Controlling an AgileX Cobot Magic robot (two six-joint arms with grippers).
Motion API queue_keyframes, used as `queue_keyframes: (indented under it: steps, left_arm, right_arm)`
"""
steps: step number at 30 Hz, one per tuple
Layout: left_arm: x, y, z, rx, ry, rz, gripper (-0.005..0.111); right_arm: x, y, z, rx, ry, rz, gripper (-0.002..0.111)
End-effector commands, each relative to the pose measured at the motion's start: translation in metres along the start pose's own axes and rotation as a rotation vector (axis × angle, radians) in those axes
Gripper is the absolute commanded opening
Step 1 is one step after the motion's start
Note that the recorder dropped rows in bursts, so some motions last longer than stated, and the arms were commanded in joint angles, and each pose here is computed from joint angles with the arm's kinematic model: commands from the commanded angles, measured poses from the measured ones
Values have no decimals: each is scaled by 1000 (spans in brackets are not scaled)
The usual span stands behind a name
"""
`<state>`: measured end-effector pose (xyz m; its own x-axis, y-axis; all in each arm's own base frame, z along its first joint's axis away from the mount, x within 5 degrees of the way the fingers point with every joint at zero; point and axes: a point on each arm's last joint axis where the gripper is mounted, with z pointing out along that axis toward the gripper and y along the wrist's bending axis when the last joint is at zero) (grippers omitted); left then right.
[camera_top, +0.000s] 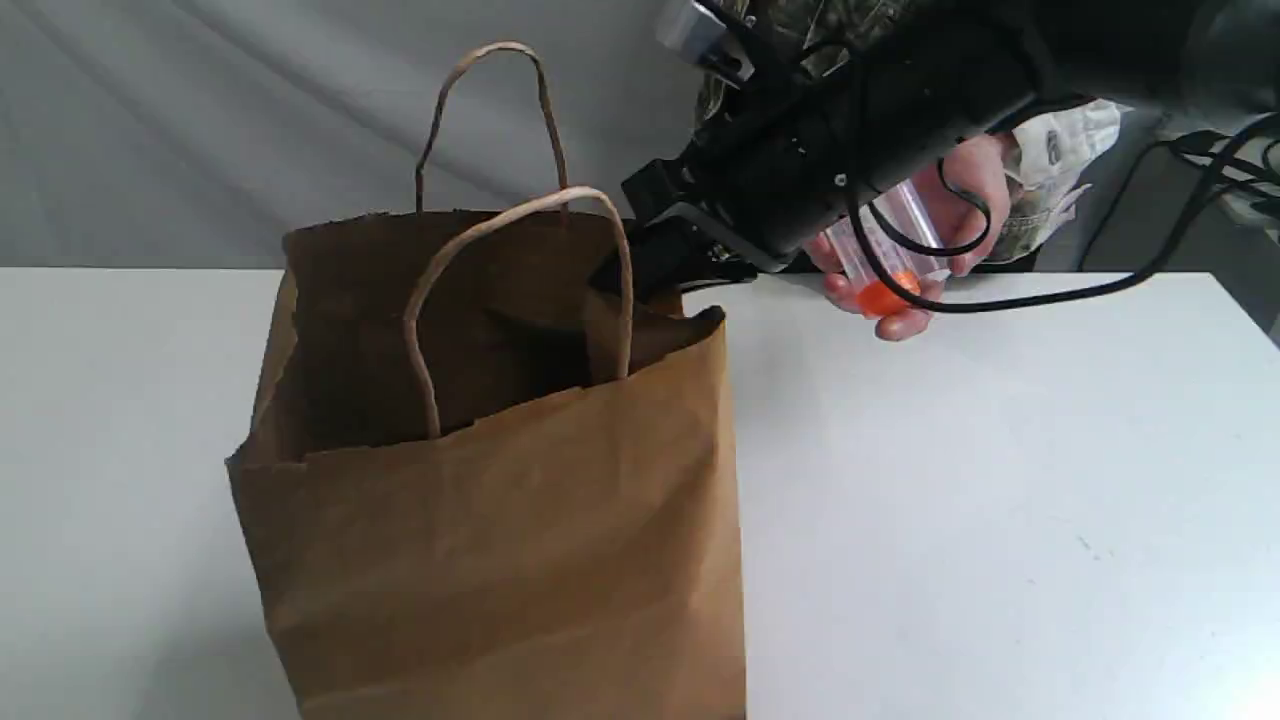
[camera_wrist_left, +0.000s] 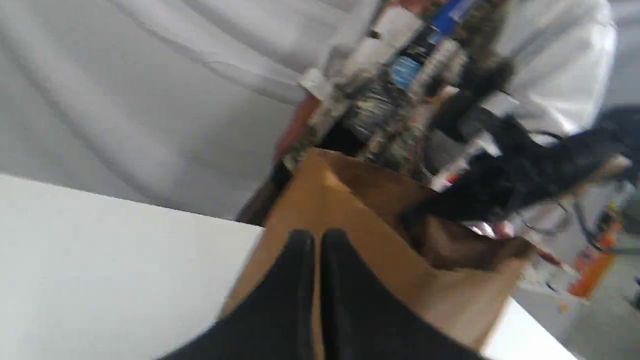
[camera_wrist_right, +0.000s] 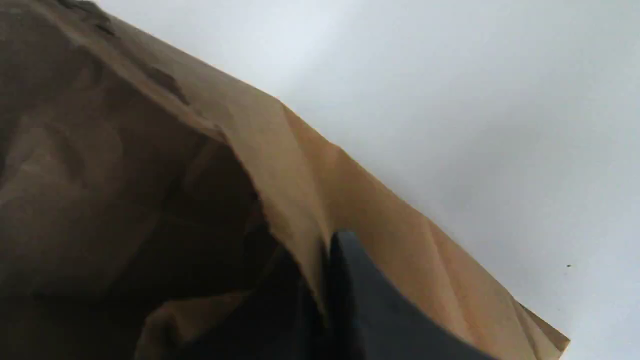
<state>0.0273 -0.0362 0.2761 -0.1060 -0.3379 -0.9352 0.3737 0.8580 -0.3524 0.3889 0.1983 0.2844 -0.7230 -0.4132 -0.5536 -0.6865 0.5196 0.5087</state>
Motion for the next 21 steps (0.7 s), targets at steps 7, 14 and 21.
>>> queue_keyframes:
  steps: [7,14,21]
  left_arm:
    - [-44,-30,20,219,100,269,9]
    - [-78,-31,79,397,219,245,68]
    - [-73,-16,129,512,442,214,76]
  right_arm:
    - [3,1,-1,6,30,-29,0]
    - [3,2,-1,-1,38,-28,0]
    - [4,2,-1,-3,41,-28,0]
